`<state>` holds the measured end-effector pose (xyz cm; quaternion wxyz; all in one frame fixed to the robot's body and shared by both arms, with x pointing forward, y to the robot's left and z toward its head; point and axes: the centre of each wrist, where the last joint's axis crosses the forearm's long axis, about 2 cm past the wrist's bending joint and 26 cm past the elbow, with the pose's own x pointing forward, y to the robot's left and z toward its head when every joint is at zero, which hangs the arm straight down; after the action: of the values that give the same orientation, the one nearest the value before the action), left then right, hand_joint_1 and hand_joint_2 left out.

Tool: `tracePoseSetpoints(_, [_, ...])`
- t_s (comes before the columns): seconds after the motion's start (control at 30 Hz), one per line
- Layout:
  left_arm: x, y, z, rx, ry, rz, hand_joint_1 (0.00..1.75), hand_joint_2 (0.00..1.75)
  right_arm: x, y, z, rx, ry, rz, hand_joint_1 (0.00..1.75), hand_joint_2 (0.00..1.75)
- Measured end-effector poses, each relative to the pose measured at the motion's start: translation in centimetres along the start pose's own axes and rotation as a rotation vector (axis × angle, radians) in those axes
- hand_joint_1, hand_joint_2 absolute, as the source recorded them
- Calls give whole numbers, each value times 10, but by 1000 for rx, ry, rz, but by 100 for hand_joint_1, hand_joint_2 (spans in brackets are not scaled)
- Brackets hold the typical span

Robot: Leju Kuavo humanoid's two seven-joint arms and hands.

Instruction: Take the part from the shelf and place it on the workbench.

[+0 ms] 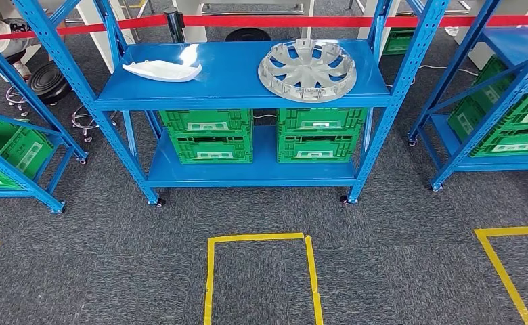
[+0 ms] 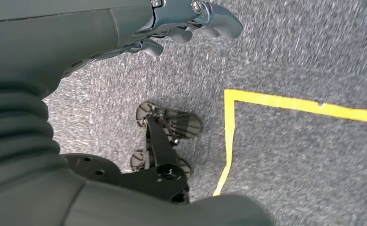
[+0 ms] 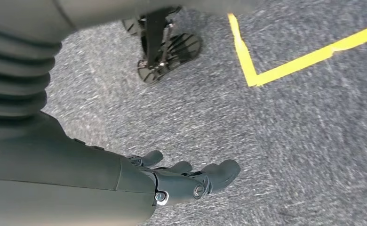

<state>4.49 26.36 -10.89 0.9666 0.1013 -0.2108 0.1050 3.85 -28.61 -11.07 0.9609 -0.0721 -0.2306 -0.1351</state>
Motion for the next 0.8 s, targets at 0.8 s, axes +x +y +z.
tracePoseSetpoints(0.8, [6,-3,-1,163,53,27,0,175,147,-33,-33,-180,-780,85,0,175])
